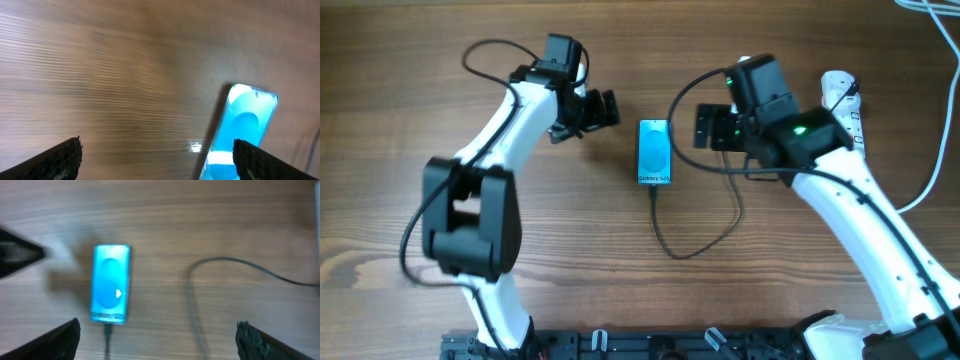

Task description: Plug charger to phone and switch on socket

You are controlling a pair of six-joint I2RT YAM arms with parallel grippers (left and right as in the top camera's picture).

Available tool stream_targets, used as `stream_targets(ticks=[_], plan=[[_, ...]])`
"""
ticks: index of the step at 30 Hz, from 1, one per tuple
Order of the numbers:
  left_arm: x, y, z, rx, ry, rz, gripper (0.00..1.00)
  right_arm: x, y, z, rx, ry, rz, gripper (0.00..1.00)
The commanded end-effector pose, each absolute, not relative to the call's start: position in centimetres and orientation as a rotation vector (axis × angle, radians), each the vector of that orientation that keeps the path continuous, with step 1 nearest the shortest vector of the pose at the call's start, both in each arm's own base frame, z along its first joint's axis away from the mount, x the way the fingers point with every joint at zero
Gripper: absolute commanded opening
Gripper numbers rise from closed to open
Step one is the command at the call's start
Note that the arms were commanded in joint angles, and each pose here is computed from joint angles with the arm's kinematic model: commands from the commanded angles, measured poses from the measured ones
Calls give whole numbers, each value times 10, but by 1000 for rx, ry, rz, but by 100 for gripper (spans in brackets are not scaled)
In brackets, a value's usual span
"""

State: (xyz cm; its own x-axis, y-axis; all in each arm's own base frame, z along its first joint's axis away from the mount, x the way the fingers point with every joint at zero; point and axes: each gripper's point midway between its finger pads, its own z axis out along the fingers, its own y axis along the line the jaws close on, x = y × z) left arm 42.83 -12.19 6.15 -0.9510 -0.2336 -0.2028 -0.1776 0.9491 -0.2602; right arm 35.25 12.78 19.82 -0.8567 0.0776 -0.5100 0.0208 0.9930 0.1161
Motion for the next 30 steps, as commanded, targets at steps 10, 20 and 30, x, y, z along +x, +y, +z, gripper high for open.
stream_targets(ticks=[10,20,30], plan=[[442,-65,107,-467,2656,45,100,370,-108,255,879,2321,-207,100],[442,-65,107,-467,2657,45,100,361,-200,173,1192,2404,-368,100],[442,-65,107,-467,2657,45,100,394,-193,81,990,2672,-43,100]])
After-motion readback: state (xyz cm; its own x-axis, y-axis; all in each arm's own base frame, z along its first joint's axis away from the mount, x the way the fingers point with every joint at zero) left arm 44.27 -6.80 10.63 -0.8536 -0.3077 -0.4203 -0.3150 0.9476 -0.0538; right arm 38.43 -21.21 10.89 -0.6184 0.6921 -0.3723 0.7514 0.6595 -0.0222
